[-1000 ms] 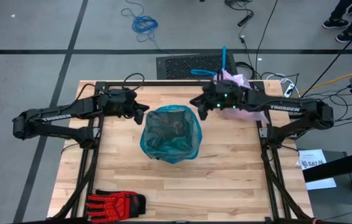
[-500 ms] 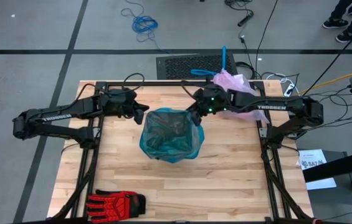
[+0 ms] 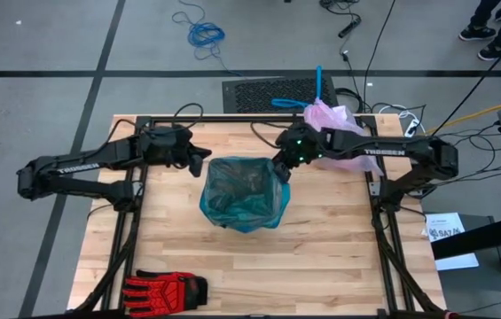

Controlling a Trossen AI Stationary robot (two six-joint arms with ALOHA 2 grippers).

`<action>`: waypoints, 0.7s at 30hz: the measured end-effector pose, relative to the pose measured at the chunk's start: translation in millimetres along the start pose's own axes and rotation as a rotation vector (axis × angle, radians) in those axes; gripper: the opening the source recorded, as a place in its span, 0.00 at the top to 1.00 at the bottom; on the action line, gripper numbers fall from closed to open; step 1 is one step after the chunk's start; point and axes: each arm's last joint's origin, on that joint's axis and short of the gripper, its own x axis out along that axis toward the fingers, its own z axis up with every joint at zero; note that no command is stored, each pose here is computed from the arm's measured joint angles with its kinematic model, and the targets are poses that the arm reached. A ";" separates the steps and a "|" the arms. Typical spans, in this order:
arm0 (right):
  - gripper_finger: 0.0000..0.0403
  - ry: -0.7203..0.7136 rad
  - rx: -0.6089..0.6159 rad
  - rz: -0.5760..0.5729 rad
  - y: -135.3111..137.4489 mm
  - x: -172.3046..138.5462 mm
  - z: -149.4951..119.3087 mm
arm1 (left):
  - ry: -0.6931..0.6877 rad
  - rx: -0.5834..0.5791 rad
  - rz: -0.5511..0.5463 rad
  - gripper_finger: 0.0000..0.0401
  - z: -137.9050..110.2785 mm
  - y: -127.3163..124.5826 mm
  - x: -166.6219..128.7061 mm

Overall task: Place trash/remove bag and relplace
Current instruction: Insert the blue trash bag into the black trash bin

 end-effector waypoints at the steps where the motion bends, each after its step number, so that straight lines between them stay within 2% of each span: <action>1: 1.00 -0.013 -0.005 0.000 -0.3 -6.0 1.4 | -0.012 -0.001 -0.005 1.00 0.8 -0.1 -2.9; 7: 1.00 -0.110 -0.038 0.024 4.3 -56.5 6.4 | -0.074 -0.004 -0.030 1.00 3.9 -0.3 -20.5; 12: 1.00 -0.033 -0.056 0.136 42.3 -79.1 -17.4 | -0.107 -0.004 -0.045 1.00 5.0 -0.1 -30.8; 16: 1.00 -0.048 -0.079 0.102 69.7 -79.7 -32.6 | -0.124 -0.002 -0.049 1.00 5.5 0.1 -35.1; 21: 1.00 0.054 -0.041 -0.030 74.4 -49.9 -49.5 | -0.126 -0.001 -0.048 1.00 5.5 0.2 -35.9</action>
